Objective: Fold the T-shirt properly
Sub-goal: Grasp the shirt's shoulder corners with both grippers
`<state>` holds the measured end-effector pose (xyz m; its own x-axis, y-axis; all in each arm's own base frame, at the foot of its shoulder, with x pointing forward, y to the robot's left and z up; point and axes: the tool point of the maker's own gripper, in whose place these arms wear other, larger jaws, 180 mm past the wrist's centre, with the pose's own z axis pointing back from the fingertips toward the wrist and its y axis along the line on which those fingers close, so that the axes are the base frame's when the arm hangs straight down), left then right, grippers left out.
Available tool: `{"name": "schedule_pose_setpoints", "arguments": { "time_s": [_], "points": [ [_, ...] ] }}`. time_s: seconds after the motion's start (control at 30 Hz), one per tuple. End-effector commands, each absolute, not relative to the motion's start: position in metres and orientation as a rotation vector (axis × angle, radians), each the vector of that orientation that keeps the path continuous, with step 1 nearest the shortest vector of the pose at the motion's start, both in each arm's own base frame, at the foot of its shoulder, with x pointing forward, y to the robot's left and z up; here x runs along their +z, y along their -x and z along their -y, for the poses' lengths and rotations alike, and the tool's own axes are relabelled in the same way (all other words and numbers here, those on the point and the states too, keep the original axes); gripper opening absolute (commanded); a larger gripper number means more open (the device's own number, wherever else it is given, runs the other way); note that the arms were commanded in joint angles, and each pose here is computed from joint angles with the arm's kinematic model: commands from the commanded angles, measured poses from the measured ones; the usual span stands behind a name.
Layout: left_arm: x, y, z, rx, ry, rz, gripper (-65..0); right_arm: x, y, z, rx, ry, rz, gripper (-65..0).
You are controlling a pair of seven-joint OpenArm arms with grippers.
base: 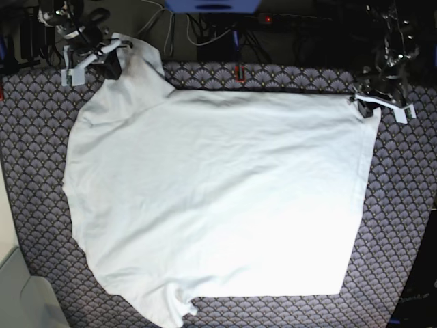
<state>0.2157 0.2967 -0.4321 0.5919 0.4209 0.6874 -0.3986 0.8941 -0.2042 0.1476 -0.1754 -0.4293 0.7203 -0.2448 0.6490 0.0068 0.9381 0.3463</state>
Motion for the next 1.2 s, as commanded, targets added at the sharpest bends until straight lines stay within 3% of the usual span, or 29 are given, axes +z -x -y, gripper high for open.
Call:
{"name": "schedule_pose_setpoints", "arguments": {
  "time_s": [0.0, 0.07, 0.2, 0.77, 1.17],
  "points": [
    [-0.44, -0.206, -0.298, 0.48, 0.021, 0.754, -42.1, -0.428, -0.145, 0.179, -0.13, -0.324, 0.754, -64.7],
    [-0.44, -0.206, -0.296, 0.477, 0.025, 0.75, -45.0, -0.428, -0.145, 0.179, -0.13, -0.324, 0.754, -64.7],
    [-0.439, -0.207, -0.297, 0.471, 0.022, 0.75, -65.0, -0.427, -0.144, 0.18, -0.127, -0.322, 0.754, -64.7],
    [-0.418, -0.221, -0.292, 0.441, 0.032, 0.812, -64.4, -0.419, -0.153, 0.193, -0.066, -0.293, 0.773, -64.5],
    [-0.401, -0.239, -0.294, 0.408, 0.032, 0.863, -64.4, -0.379, -0.192, 0.187, 0.004, -0.298, 0.908, -64.5]
  ]
}}
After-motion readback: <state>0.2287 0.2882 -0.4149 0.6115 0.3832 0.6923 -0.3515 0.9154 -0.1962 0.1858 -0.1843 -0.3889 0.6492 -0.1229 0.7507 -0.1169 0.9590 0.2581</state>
